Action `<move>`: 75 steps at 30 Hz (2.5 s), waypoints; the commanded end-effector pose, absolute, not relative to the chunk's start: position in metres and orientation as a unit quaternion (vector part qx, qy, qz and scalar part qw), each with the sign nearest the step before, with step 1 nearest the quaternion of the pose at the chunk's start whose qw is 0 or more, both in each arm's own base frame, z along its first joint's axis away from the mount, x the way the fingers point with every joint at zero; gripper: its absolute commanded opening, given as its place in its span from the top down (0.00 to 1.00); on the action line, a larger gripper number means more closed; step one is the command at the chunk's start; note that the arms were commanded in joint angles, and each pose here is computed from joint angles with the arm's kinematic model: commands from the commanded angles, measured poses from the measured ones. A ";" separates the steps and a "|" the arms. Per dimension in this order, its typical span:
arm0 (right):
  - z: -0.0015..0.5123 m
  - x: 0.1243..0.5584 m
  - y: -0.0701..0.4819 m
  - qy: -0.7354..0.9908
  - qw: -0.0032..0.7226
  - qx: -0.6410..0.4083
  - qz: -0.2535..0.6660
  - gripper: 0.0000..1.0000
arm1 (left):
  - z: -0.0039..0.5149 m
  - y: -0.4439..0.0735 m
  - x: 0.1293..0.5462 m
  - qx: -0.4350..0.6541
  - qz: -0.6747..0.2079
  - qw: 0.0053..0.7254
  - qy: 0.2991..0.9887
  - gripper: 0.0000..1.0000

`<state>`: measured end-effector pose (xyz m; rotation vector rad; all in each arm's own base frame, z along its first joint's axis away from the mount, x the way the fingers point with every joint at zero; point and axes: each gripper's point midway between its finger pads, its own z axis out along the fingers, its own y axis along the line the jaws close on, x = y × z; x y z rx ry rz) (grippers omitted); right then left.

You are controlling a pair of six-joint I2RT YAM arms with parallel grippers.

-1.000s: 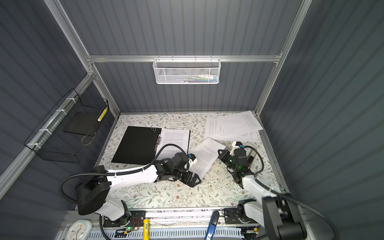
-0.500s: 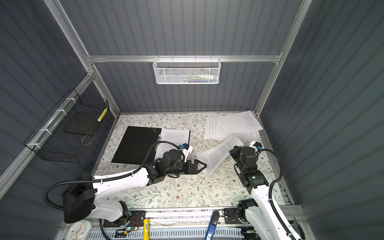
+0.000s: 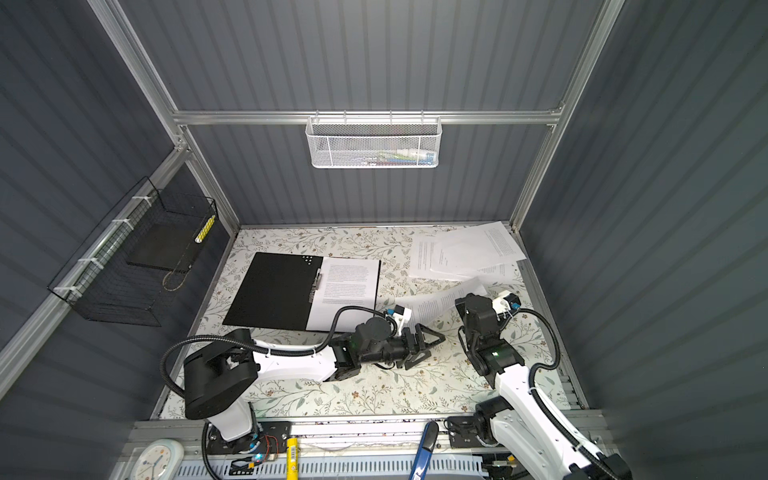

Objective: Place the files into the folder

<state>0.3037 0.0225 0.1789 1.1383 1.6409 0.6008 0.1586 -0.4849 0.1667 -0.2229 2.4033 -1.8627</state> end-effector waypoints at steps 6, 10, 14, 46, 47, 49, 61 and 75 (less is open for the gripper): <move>0.176 0.291 0.016 0.661 0.517 0.481 0.254 1.00 | 0.166 -0.496 0.201 -0.191 -0.640 0.078 0.740 0.08; 0.173 0.286 0.017 0.659 0.517 0.479 0.262 1.00 | 0.155 -0.499 0.211 -0.227 -0.640 0.081 0.729 0.11; 0.169 0.282 0.020 0.661 0.516 0.473 0.272 1.00 | 0.154 -0.503 0.220 -0.244 -0.650 0.089 0.714 0.15; 0.270 0.238 0.069 0.766 0.569 0.138 0.264 0.01 | 0.129 -0.473 0.292 -0.142 -0.589 0.165 0.778 1.00; 0.279 0.237 0.071 0.767 0.571 0.129 0.264 0.01 | 0.133 -0.465 0.297 -0.122 -0.585 0.168 0.784 1.00; 0.293 0.239 0.075 0.774 0.570 0.103 0.255 0.01 | 0.143 -0.451 0.298 -0.060 -0.565 0.169 0.805 1.00; 0.294 0.299 0.123 0.734 0.559 -0.063 0.381 0.01 | 0.215 -0.373 0.234 0.385 -0.456 0.132 0.791 1.00; 0.229 0.362 0.129 0.768 0.460 -0.044 0.444 0.01 | 0.153 -0.315 0.269 0.453 -0.301 0.102 0.833 1.00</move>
